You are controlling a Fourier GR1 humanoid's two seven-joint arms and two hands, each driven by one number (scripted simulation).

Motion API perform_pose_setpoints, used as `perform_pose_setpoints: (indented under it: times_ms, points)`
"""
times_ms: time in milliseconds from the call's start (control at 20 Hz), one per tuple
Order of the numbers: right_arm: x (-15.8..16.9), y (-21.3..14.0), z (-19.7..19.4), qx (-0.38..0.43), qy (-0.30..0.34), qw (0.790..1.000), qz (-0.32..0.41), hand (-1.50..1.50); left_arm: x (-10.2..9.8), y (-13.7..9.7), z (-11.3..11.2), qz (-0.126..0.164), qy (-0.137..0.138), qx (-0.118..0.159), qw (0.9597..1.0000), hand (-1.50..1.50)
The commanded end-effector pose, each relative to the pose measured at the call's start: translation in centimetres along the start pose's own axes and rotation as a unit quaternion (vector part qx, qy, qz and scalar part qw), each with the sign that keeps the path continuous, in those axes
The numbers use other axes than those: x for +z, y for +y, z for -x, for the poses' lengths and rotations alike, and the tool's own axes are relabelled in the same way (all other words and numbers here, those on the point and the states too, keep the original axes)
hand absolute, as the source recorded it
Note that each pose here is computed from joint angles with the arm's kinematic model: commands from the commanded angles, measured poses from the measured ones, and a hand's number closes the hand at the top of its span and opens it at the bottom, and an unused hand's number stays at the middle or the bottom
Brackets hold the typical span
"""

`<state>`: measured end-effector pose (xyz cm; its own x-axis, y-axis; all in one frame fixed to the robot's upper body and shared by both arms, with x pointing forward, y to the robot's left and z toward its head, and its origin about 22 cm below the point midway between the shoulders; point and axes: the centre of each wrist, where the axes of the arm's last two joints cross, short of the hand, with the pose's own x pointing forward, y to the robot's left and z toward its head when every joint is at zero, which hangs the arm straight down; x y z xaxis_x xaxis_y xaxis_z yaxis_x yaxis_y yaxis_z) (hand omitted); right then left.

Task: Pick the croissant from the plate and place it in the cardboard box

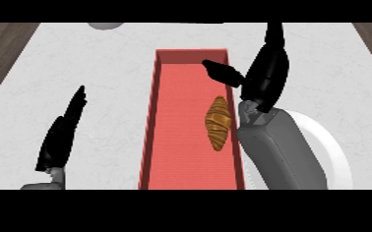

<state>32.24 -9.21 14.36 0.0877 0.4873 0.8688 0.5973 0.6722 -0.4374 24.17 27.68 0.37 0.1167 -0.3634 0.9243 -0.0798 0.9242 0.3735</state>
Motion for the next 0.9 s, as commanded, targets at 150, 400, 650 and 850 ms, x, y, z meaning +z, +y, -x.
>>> perform_pose_setpoints:
  times_ms: [150, 400, 650, 850]
  points:
    - [0.0, -4.4, 1.7, -0.113, 0.049, 0.986, 0.108, -1.5, -0.6, 2.4, -0.1, -0.018, 0.003, 0.0, 0.9998, 0.0]
    - [2.3, -11.9, 3.8, -0.12, 0.061, 0.976, 0.169, -1.5, 0.9, 1.5, 0.1, -0.013, 0.011, 0.0, 0.9999, 0.0]
    - [4.7, -20.0, 6.3, -0.118, 0.051, 0.978, 0.166, -1.5, 0.2, 3.2, 0.4, -0.027, 0.013, -0.001, 0.9996, 0.0]
    - [8.1, -23.6, 6.8, -0.112, 0.047, 0.984, 0.131, -1.5, 0.7, 1.4, 1.5, -0.02, 0.02, 0.001, 0.9996, 0.0]
